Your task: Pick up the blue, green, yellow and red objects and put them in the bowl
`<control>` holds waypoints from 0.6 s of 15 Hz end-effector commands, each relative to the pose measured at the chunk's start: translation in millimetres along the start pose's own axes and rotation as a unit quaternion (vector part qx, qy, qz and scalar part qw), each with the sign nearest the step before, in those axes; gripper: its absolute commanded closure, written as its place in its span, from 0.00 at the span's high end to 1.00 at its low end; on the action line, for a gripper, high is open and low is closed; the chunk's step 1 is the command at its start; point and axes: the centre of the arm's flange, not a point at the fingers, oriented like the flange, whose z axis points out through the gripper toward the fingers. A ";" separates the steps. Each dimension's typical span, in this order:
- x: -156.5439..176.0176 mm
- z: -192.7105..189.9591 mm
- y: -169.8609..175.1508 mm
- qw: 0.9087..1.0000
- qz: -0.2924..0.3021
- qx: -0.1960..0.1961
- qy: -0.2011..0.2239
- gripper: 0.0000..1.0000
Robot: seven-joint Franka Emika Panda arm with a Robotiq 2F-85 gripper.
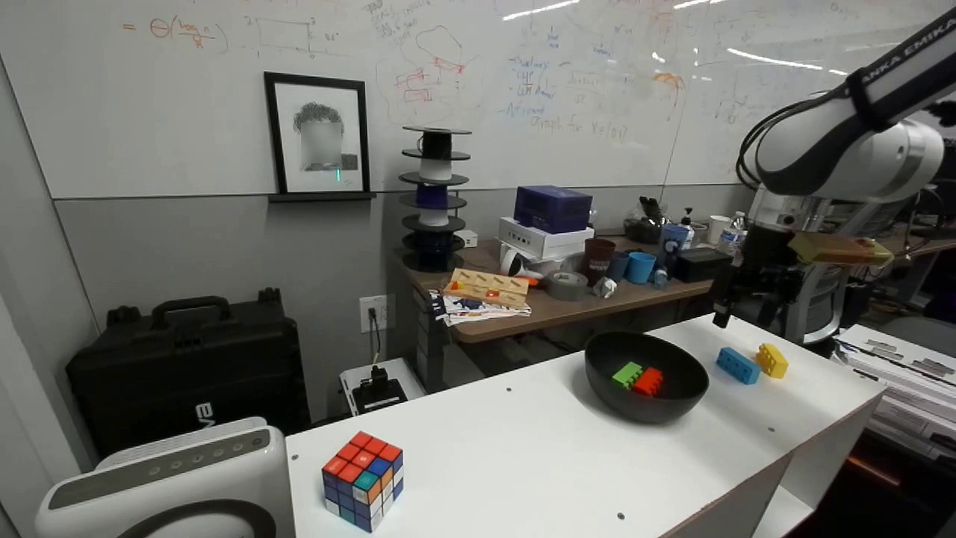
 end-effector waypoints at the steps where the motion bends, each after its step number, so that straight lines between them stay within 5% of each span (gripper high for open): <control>1: 33.9 16.2 -6.5 0.999 -0.020 -0.035 -0.025 1.00; 9: 33.8 32.6 -14.2 0.994 -0.050 -0.077 -0.057 1.00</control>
